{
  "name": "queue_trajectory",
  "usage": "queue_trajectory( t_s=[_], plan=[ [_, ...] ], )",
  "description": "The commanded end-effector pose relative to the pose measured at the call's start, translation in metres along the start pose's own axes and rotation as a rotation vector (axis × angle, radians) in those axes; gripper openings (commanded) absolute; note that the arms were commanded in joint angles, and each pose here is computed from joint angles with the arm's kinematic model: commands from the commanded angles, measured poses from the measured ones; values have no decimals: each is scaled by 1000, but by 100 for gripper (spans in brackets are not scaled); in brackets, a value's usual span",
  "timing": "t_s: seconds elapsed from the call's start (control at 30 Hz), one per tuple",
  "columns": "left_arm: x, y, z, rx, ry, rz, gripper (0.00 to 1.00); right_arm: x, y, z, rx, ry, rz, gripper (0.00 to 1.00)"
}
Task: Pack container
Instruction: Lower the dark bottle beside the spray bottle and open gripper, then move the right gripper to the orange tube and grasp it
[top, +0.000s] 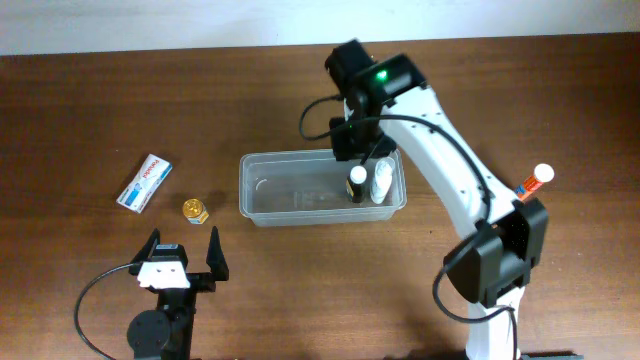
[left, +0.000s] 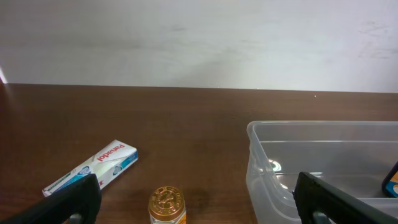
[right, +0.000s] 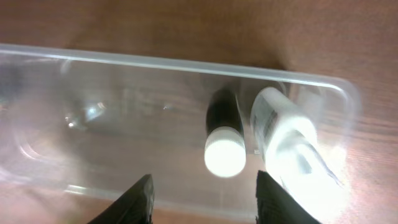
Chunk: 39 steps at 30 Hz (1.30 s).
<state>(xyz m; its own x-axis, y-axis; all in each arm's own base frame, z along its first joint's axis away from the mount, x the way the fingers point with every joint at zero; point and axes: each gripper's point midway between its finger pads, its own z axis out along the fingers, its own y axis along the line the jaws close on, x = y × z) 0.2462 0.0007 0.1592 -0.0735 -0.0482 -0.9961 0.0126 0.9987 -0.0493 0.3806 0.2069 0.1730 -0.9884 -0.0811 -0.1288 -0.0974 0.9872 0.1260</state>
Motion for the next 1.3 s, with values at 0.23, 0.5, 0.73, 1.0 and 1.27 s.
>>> queue_trajectory(
  t_s=[0.23,0.5,0.73,1.0,1.27],
  plan=[
    [2,2,0,-12,3,19,99,-18,-72,-137,72,-273,111,71],
    [2,2,0,-12,3,18,99,-21,-184,-148,77,-275,408,73],
    [2,2,0,-12,3,18,99,10,-266,-118,141,-135,592,74],
    [2,2,0,-12,3,18,99,40,-323,-66,165,-8,709,74],
    [2,2,0,-12,3,18,99,44,-339,-46,120,-5,735,74]
  ],
)
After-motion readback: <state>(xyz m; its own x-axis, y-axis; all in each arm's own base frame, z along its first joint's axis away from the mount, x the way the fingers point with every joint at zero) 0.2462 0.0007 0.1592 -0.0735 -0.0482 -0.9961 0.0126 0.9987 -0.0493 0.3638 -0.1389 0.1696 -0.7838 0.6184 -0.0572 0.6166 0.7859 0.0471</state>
